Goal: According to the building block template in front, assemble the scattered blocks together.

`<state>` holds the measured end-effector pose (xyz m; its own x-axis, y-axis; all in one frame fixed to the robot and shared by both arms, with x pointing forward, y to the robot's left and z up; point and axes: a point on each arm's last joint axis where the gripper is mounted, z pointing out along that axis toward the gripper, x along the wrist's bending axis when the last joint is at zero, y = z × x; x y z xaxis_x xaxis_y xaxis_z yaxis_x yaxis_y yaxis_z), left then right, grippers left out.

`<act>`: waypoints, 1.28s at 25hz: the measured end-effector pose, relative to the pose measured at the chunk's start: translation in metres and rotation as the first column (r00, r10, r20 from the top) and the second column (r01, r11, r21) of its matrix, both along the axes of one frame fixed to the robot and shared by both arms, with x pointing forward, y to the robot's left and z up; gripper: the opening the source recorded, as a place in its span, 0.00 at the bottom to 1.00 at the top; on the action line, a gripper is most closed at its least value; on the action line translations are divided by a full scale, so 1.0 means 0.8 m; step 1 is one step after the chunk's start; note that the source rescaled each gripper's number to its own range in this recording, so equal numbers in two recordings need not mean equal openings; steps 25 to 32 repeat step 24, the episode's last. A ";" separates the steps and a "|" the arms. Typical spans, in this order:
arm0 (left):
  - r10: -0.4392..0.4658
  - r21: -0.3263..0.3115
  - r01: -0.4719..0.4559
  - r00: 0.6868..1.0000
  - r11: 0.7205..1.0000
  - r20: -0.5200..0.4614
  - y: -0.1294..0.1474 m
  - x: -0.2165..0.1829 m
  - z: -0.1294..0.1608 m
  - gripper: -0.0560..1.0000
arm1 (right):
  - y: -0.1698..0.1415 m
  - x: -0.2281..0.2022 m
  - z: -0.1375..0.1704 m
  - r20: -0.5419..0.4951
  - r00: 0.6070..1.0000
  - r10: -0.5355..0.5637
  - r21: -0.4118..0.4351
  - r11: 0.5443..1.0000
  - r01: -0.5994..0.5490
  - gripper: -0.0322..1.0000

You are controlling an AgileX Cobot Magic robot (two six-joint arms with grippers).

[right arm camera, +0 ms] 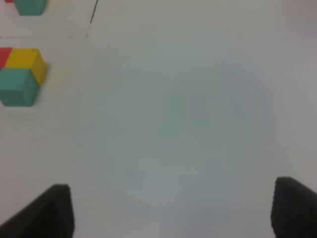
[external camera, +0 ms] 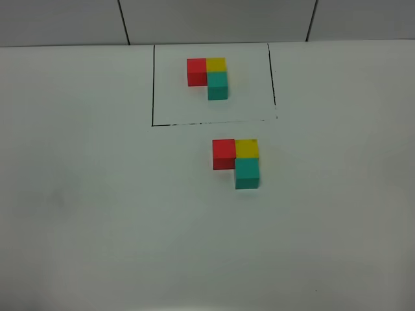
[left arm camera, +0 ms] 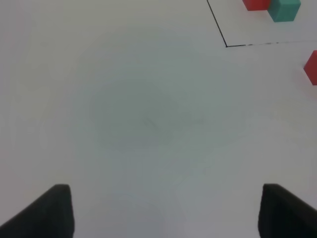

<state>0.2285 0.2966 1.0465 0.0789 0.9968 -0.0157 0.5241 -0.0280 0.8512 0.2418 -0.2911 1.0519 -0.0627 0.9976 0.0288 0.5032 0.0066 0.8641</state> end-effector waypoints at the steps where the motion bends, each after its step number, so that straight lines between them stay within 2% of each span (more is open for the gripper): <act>1: 0.000 0.000 0.000 1.000 1.000 0.000 0.000 0.000 0.000 0.96 | 0.000 0.000 0.000 0.000 1.000 0.000 0.001 1.000 0.000 0.66; 32: 0.000 0.000 0.000 1.000 1.000 0.000 0.000 0.000 0.000 0.96 | 0.000 0.000 0.000 0.000 1.000 0.001 0.002 1.000 -0.001 0.66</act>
